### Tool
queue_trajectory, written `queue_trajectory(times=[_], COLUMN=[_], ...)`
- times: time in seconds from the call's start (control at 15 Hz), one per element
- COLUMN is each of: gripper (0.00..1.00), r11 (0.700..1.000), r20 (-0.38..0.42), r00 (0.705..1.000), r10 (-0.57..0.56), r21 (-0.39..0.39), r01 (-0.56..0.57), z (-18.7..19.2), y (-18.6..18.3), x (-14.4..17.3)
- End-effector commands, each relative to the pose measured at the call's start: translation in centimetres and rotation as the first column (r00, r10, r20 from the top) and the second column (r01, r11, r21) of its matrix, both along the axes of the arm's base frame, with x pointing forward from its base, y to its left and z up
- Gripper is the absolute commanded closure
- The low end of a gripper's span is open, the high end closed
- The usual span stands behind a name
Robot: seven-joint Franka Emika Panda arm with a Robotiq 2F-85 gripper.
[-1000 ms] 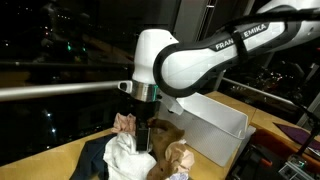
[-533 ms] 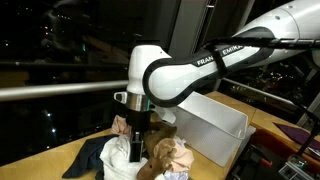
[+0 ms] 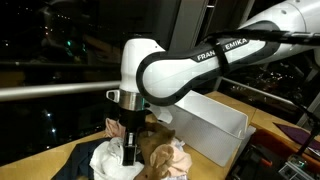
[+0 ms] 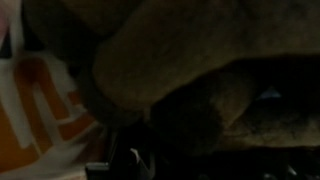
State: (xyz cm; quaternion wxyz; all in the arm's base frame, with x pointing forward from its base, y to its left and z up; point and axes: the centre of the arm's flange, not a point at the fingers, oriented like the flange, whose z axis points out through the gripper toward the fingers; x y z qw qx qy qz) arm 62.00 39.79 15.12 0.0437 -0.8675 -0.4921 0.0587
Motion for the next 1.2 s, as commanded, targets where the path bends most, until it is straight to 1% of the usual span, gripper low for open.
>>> queue_trajectory(times=[0.0,0.13,0.33,0.67,0.93,1.13], gripper=[0.99,1.00,1.00,1.00,1.00,1.00], r11=[1.000,0.999,0.996,0.984,0.974,0.964], r20=[0.022,0.036,0.064,0.128,0.184,0.237], r00=[1.000,0.999,0.995,0.981,0.964,0.943], r10=[-0.017,-0.031,-0.071,-0.149,-0.194,-0.232], r21=[-0.026,-0.040,-0.057,-0.075,-0.077,-0.074], r01=[0.017,0.032,0.075,0.159,0.211,0.256], z=[2.2,4.0,7.4,14.2,20.3,25.2], y=[0.6,-0.3,-2.8,-6.6,-10.0,-13.2], x=[-2.7,-4.0,-5.9,-8.2,-10.3,-11.6])
